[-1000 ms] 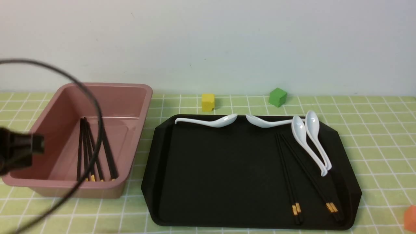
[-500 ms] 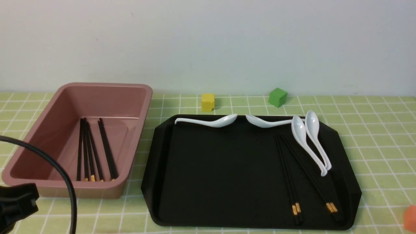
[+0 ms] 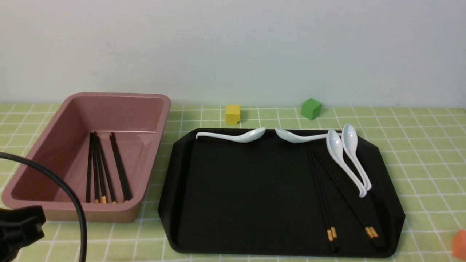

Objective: On green tablecloth take chopsticks from black tray and put them in box.

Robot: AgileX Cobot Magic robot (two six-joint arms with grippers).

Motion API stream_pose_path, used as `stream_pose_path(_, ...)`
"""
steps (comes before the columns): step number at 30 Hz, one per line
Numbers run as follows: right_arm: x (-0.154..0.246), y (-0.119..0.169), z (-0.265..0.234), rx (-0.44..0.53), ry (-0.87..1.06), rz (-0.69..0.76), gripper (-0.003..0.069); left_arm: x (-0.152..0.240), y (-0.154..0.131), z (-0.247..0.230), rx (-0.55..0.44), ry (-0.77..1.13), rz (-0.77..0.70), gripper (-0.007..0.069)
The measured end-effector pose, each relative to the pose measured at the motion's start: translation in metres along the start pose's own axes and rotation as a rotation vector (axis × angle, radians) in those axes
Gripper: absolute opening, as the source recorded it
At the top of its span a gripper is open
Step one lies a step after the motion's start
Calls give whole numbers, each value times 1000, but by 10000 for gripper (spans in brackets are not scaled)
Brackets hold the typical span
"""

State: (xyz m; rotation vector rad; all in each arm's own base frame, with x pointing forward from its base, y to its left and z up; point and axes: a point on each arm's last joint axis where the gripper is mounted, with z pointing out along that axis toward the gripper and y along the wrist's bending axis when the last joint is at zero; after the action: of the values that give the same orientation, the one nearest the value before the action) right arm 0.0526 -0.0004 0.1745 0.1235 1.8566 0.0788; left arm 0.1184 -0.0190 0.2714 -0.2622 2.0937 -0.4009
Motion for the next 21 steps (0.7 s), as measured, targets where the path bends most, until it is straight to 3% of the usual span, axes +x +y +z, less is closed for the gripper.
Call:
stream_pose_path(6,0,0,0,0,0,0,239,10,4,-20,6,-97,70,-13)
stream_pose_path(11,0,0,0,0,0,0,239,46,22,-29,-22,-173,166,-12)
stream_pose_path(21,0,0,0,0,0,0,239,100,46,-18,-13,-209,175,-6)
